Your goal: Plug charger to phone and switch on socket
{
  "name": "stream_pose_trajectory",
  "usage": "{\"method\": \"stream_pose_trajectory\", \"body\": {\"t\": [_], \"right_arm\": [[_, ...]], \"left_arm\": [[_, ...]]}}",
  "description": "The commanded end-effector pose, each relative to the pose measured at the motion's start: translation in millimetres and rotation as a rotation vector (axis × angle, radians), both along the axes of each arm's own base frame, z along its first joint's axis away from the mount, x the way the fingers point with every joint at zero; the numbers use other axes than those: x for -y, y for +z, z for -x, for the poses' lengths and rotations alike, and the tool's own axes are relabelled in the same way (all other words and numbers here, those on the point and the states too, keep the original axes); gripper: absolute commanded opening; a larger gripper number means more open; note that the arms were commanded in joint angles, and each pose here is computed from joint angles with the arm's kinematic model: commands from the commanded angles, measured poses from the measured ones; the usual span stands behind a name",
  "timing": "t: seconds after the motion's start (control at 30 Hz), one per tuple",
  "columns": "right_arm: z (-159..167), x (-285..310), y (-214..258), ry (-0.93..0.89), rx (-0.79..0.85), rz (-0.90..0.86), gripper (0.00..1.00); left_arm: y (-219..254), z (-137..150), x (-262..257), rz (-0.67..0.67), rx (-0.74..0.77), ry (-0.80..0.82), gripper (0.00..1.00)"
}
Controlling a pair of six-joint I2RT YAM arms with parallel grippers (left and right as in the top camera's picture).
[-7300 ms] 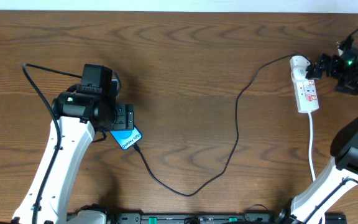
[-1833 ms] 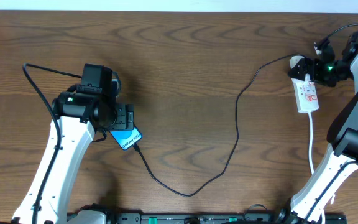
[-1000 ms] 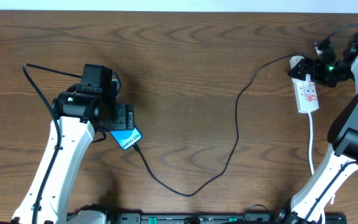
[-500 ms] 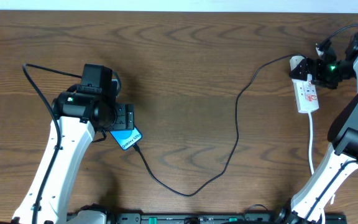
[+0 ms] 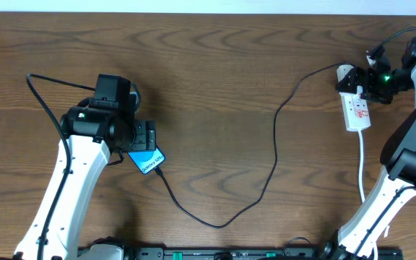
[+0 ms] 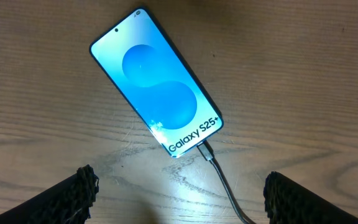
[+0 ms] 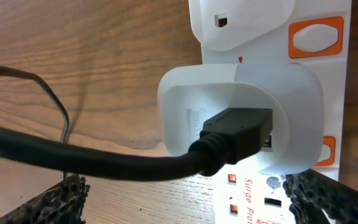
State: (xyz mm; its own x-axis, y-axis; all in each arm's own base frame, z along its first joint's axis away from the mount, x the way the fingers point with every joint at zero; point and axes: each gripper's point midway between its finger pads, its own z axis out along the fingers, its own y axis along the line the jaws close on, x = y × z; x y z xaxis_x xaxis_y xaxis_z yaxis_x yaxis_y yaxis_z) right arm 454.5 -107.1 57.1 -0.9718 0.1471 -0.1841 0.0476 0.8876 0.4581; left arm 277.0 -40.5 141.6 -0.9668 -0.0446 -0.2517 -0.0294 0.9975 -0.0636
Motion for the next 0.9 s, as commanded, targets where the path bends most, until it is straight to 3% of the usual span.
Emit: {"method": "stream_pose_trajectory", "body": {"t": [0.0, 0.87], "right_arm": [[-10, -4, 2, 0.049, 0.04, 0.023, 0.99], [-12, -15, 1, 0.185, 0.089, 0.057, 0.99]], "left_arm": [[7, -2, -1, -0.011, 0.024, -0.007, 0.88], [7, -2, -1, -0.011, 0.024, -0.007, 0.88]]}}
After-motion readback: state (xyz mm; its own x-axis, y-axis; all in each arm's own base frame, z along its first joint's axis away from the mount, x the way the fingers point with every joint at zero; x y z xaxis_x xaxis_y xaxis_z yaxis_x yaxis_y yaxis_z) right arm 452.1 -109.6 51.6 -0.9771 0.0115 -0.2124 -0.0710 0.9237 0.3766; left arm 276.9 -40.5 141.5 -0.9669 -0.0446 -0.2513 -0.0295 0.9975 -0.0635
